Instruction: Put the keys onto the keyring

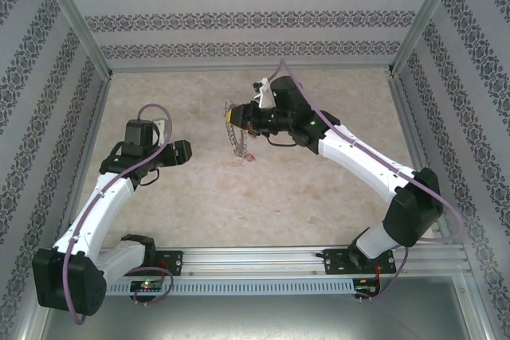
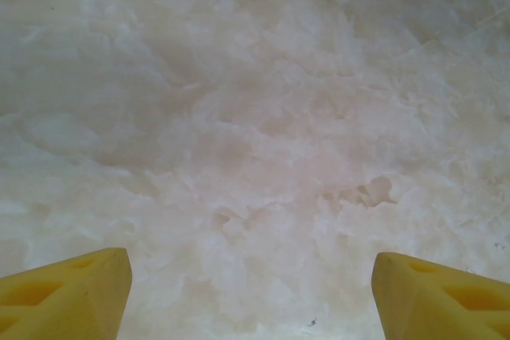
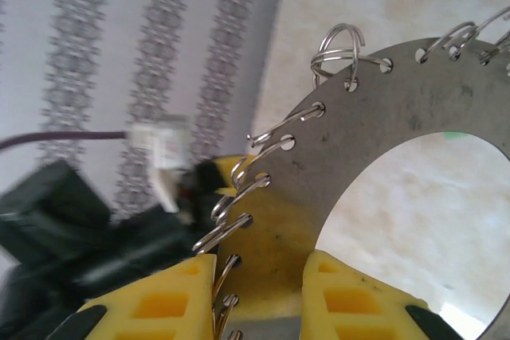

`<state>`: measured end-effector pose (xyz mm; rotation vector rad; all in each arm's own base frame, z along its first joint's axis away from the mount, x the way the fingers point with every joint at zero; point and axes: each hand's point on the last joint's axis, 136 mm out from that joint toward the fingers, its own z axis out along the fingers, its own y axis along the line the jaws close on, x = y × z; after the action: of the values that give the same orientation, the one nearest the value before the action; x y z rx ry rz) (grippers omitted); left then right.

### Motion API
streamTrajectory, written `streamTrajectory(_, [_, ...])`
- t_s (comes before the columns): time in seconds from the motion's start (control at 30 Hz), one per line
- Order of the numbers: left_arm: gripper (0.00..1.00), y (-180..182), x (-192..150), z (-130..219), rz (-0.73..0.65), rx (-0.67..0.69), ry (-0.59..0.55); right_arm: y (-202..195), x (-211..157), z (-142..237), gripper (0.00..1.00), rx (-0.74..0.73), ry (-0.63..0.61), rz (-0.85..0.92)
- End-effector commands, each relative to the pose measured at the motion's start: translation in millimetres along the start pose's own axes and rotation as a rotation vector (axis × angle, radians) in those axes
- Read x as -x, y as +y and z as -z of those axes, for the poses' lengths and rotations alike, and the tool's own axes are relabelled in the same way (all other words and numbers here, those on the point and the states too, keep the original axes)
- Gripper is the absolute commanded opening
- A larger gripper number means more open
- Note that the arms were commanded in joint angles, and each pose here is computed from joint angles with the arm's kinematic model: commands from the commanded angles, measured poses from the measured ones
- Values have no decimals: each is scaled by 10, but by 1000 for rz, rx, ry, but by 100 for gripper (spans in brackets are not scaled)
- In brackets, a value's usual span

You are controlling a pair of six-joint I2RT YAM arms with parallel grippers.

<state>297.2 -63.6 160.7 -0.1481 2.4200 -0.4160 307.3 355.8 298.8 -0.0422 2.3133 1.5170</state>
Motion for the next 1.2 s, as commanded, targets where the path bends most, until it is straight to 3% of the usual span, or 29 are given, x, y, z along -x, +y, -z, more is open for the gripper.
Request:
streamTrajectory(0.0, [79,-44,143,25,-5,-23,-37,400,116,124,19,155,-35,-2])
streamTrajectory(0.23, [79,-54,132,25,-10,-32,-35,386,179,140,19,177,-99,35])
streamTrajectory(0.4, [80,-35,141,45,-16,-19,-46,123,103,90,19,94,-81,57])
streamTrajectory(0.67, [80,-28,133,12,-10,-20,-46,-741,-196,-80,19,-184,-7,45])
streamTrajectory(0.9, [80,-14,119,-8,-12,-15,-41,-1109,-568,-305,19,-405,95,84])
streamTrajectory(1.17, [82,31,139,-20,-6,5,-56,-1545,-956,-863,21,-617,246,141])
